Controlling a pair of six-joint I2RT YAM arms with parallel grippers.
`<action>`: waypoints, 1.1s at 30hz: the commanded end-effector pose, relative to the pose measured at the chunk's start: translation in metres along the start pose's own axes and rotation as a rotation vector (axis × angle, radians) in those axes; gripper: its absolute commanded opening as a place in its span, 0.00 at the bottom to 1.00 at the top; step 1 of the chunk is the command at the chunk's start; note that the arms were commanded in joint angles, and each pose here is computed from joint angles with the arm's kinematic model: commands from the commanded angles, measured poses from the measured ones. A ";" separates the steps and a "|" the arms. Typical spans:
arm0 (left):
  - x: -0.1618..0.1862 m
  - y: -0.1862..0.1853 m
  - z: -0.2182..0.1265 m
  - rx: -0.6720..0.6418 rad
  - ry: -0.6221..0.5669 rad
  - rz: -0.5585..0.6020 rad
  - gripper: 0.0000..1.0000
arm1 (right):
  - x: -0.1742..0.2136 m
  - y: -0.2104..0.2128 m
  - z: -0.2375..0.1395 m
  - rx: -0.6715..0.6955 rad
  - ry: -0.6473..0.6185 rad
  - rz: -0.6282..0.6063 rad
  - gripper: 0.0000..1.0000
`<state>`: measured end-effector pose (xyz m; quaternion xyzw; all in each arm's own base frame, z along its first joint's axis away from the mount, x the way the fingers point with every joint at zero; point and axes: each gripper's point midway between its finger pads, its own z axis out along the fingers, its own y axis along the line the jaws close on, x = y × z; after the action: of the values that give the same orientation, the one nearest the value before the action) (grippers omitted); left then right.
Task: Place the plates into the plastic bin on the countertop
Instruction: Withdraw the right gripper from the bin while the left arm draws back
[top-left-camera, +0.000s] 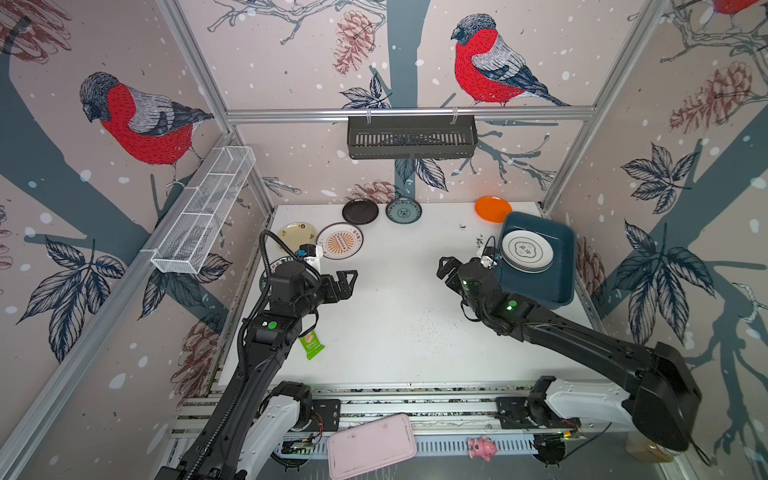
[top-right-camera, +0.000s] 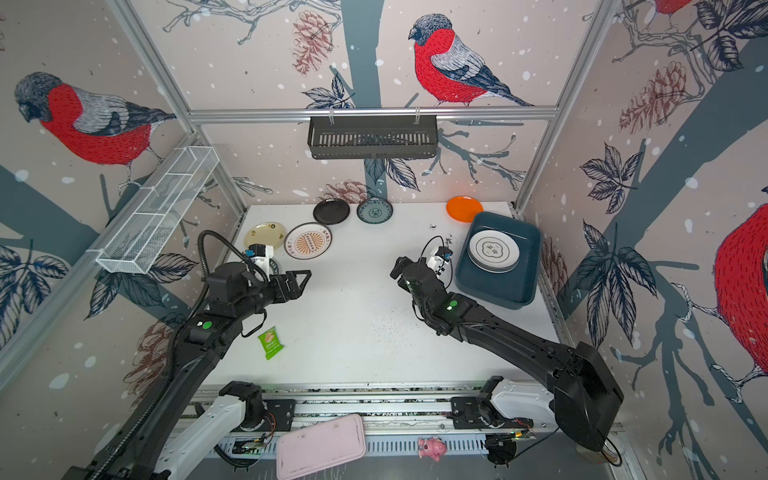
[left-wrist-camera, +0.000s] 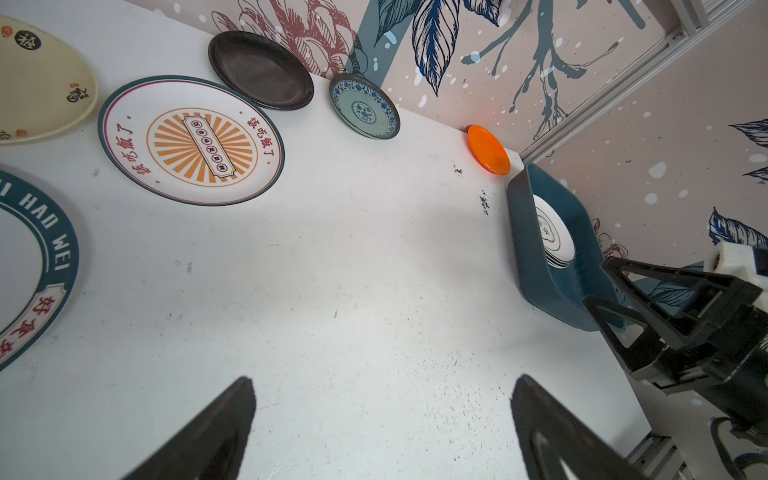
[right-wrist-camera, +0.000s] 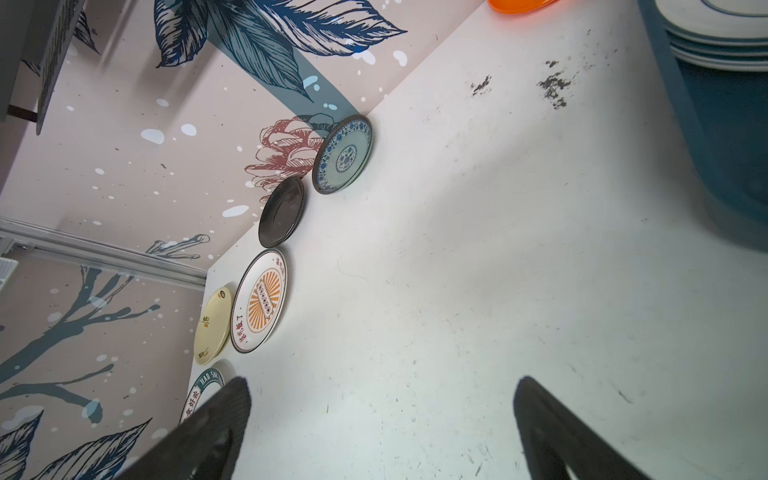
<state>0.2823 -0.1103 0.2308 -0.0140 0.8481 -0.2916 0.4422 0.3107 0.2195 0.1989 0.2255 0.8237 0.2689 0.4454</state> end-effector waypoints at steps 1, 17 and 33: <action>-0.010 -0.005 0.000 0.021 -0.030 0.014 0.96 | 0.004 0.005 -0.003 0.005 -0.018 0.027 1.00; -0.008 0.003 0.001 -0.004 -0.030 0.000 0.96 | 0.026 0.016 -0.006 0.005 0.019 0.000 1.00; -0.013 0.026 0.002 -0.057 -0.038 -0.052 0.96 | 0.002 0.015 -0.002 -0.003 -0.083 0.016 1.00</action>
<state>0.2923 -0.0896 0.2187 -0.0498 0.8556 -0.2770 0.4344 0.3002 0.2341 0.1952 0.2390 0.8171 0.2624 0.4543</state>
